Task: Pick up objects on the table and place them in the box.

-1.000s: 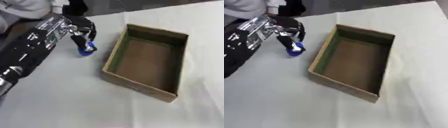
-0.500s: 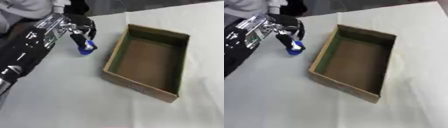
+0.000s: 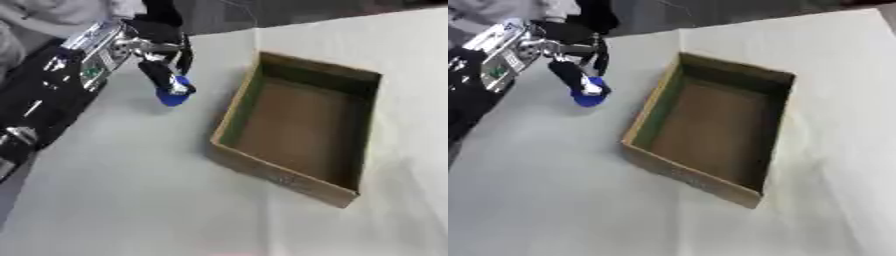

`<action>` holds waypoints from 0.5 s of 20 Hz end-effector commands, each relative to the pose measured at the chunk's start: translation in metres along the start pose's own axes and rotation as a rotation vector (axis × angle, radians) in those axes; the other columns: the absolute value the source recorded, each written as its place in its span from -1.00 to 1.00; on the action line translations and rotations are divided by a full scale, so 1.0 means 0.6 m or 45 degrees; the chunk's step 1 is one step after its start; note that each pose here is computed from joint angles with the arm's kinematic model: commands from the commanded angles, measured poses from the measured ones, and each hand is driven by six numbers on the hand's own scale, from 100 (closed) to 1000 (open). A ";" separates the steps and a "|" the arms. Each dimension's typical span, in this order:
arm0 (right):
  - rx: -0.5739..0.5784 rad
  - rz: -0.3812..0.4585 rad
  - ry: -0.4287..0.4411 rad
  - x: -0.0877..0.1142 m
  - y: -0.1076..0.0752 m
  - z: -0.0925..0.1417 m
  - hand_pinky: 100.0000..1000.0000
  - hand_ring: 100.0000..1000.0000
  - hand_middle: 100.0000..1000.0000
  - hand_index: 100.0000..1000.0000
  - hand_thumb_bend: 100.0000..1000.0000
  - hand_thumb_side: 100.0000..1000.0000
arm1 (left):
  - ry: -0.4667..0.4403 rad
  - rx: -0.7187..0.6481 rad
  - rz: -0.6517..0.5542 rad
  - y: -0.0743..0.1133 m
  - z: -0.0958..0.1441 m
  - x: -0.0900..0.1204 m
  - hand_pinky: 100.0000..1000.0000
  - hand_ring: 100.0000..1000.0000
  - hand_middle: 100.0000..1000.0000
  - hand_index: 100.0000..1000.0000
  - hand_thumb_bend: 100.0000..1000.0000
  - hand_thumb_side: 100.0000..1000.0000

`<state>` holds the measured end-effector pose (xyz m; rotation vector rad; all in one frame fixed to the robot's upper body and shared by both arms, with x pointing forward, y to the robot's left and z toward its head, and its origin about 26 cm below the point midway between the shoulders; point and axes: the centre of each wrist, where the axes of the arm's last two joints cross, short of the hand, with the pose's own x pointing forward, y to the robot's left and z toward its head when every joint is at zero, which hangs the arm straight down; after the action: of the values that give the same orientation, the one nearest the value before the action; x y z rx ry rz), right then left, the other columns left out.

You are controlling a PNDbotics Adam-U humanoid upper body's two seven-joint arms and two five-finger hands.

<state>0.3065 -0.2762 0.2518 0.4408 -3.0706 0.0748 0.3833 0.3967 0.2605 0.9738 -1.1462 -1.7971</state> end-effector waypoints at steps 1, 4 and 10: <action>0.037 0.024 -0.019 0.009 -0.007 -0.013 -0.77 -0.40 -0.49 -0.24 -1.00 0.98 | 0.001 0.033 -0.068 0.050 0.033 0.002 -1.00 -1.00 -0.99 -0.38 -1.00 0.01; 0.037 0.029 -0.011 0.010 -0.008 -0.011 -0.76 -0.40 -0.49 -0.24 -1.00 0.98 | -0.046 0.046 -0.075 0.068 0.041 0.019 -1.00 -1.00 -1.00 -0.40 -1.00 0.01; 0.039 0.032 -0.002 0.012 -0.010 -0.009 -0.76 -0.40 -0.49 -0.24 -1.00 0.98 | -0.202 0.077 -0.050 0.093 0.052 0.062 -1.00 -1.00 -1.00 -0.42 -1.00 0.04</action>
<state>0.3052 -0.2810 0.2490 0.4112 -3.0544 0.0837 0.3601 0.3569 0.2958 0.8704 -1.2896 -1.8917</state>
